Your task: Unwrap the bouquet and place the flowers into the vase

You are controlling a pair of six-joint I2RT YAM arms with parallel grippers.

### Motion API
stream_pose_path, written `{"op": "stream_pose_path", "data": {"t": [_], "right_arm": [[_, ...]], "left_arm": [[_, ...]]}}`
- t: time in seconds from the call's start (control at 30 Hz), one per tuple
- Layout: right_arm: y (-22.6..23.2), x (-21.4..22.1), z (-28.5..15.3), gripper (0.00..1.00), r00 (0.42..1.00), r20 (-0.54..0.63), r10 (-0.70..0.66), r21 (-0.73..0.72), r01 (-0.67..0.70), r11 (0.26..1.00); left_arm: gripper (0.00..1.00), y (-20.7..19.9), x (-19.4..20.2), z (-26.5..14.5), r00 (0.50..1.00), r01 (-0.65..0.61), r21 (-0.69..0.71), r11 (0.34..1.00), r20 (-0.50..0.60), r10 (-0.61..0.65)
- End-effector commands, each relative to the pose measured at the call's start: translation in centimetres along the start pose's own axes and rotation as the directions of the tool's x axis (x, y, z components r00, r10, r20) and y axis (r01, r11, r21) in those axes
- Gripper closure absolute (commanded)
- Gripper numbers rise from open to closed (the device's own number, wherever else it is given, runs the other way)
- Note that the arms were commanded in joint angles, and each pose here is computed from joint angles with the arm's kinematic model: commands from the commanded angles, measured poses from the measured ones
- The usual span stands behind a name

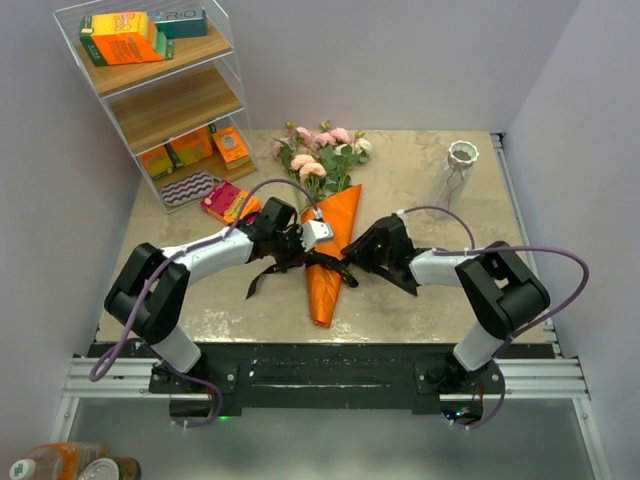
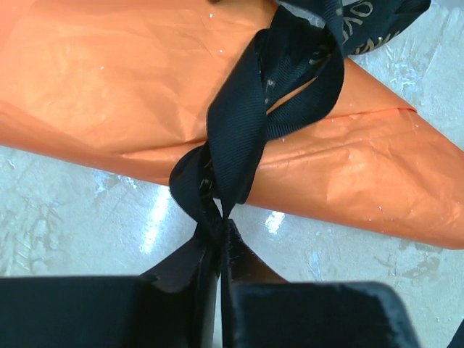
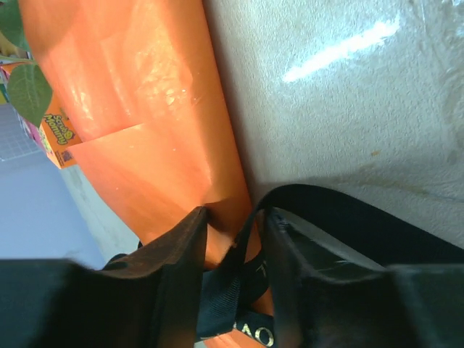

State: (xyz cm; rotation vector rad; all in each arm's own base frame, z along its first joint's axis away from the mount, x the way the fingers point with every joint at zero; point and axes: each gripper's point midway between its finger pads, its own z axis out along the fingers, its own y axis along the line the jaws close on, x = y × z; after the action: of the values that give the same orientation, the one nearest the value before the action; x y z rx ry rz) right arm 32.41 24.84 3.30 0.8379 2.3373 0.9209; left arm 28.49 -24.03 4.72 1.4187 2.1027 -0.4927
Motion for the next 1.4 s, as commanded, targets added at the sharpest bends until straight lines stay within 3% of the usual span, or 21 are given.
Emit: {"op": "stream_pose_path", "data": {"t": [0.0, 0.17, 0.37, 0.5, 0.67, 0.8, 1.03, 1.23, 1.37], "right_arm": [[0.8, -0.6, -0.2, 0.75, 0.999, 0.04, 0.019, -0.038, -0.018, 0.999], [1.4, -1.6, -2.0, 0.95, 0.996, 0.091, -0.018, -0.039, 0.022, 0.999], [5.0, -5.1, -6.8, 0.99, 0.964, 0.233, -0.129, -0.041, 0.142, 0.989], [7.1, -7.8, -11.0, 1.0, 0.917, 0.355, -0.181, -0.028, 0.204, 0.979], [6.8, -10.9, -15.9, 1.0, 0.843, 0.469, -0.265, 0.083, 0.256, 0.963], [4.4, -13.9, -18.2, 1.0, 0.815, 0.517, -0.261, 0.153, 0.212, 0.965], [0.3, -17.3, -20.8, 1.0, 0.787, 0.554, -0.271, 0.263, 0.143, 0.954], [-0.3, -18.5, -22.8, 1.0, 0.757, 0.59, -0.282, 0.304, 0.115, 0.946], [-1.8, -19.4, -25.0, 1.0, 0.718, 0.626, -0.303, 0.393, 0.045, 0.918]], "left_arm": [[0.99, 0.3, -1.6, -1.3, 0.998, -0.04, -0.032, 0.999, 0.038, 0.041], [1.0, 0.7, -2.4, -2.4, 0.998, -0.037, -0.05, 0.998, 0.04, 0.039], [1.0, 3.0, -6.3, -6.3, 0.995, 0.004, -0.191, 0.982, 0.1, 0.016], [1.0, 5.4, -6.2, -9.5, 0.994, 0.092, -0.316, 0.944, 0.083, -0.069], [1.0, 8.8, -3.4, -14.5, 0.979, 0.205, -0.479, 0.854, 0.115, -0.171], [1.0, 10.0, -0.2, -18.3, 0.969, 0.241, -0.584, 0.775, 0.101, -0.225], [1.0, 8.4, 4.8, -20.1, 0.976, 0.176, -0.662, 0.728, 0.021, -0.217], [1.0, 8.2, 6.9, -21.3, 0.976, 0.148, -0.704, 0.695, -0.01, -0.219], [1.0, 9.0, 9.1, -22.2, 0.965, 0.107, -0.77, 0.63, -0.073, -0.252]]}}
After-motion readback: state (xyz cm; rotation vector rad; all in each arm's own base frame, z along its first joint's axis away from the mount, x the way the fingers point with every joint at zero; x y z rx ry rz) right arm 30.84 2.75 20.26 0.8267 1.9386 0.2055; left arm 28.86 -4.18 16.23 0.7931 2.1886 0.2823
